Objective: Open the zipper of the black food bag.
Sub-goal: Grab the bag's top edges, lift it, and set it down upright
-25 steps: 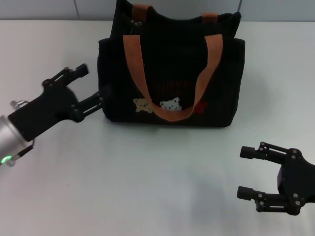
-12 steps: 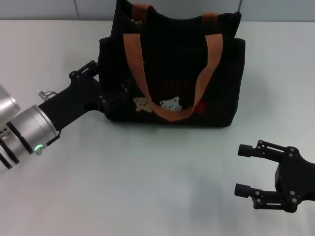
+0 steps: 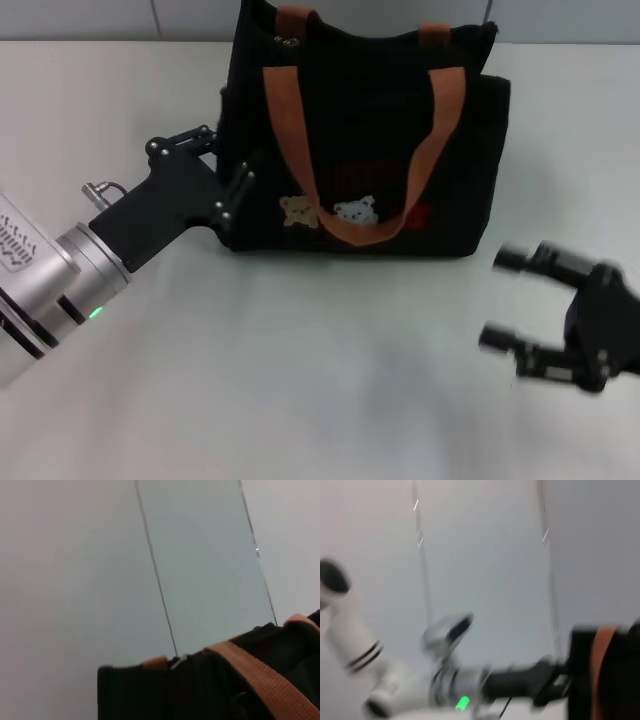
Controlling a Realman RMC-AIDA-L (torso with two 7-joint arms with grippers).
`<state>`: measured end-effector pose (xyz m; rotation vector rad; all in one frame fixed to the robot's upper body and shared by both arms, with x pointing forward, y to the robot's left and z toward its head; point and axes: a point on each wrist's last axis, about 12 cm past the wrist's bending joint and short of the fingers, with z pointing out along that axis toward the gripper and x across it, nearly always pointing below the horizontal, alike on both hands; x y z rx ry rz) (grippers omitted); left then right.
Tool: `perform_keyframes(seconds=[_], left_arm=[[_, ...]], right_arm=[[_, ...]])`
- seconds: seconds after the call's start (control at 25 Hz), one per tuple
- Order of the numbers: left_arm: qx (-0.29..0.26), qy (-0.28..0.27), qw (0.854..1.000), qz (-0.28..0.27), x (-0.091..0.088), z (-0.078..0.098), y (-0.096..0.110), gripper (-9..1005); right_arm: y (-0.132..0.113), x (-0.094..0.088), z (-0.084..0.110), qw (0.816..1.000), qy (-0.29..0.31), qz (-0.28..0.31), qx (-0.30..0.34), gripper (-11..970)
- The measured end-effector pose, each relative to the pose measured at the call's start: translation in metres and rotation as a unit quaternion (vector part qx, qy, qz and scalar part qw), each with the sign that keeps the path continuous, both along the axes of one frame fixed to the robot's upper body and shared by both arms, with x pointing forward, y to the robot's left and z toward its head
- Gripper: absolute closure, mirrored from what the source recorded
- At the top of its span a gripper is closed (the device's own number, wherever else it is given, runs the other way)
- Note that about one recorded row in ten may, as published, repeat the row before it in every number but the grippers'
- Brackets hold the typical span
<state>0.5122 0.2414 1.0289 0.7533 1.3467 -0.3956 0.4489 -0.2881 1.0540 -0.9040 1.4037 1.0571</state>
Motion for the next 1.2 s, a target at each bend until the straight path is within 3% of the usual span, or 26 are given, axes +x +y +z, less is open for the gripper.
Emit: perform_keyframes(seconds=[0.12,0.28,0.4,0.48,0.52,0.56,0.6,0.76,0.96,1.04,1.2], left_arm=[[0.011,-0.036,0.999,0.003,-0.001,0.003,-0.002,549],[0.034,-0.116,0.993,-0.003,-0.005,0.011,-0.008,709],[0.034,-0.143,0.989,-0.006,-0.005,0.017,-0.009,816],[0.039,-0.149,0.988,-0.01,-0.002,0.019,-0.009,865],[0.039,-0.149,0.988,-0.01,-0.002,0.019,-0.009,877],[0.046,-0.157,0.986,-0.012,-0.001,0.019,-0.01,890],[0.046,-0.157,0.986,-0.012,-0.001,0.019,-0.01,890],[0.054,-0.177,0.983,-0.016,-0.002,0.021,-0.012,890],[0.049,-0.194,0.979,-0.022,-0.003,0.025,-0.013,890],[0.049,-0.2,0.978,-0.023,-0.003,0.026,-0.014,890],[0.05,-0.233,0.97,-0.037,-0.001,0.033,-0.016,890]], right_arm=[[0.0,0.003,0.005,0.992,-0.062,-0.083,0.065,130],[0.0,0.008,0.009,0.945,-0.145,-0.249,0.154,130],[0.002,0.019,0.012,0.908,-0.185,-0.333,0.171,129],[0.009,0.04,0.016,0.901,-0.199,-0.353,0.153,129],[0.009,0.04,0.016,0.901,-0.199,-0.353,0.153,129],[0.017,0.056,0.019,0.905,-0.197,-0.349,0.143,129],[0.017,0.056,0.019,0.905,-0.197,-0.349,0.143,129],[0.045,0.096,0.032,0.916,-0.194,-0.328,0.123,130],[0.065,0.122,0.02,0.933,-0.142,-0.328,0.044,129],[0.069,0.116,0.01,0.94,-0.123,-0.316,0.026,129],[0.066,0.082,-0.018,0.954,-0.081,-0.288,-0.002,129]])
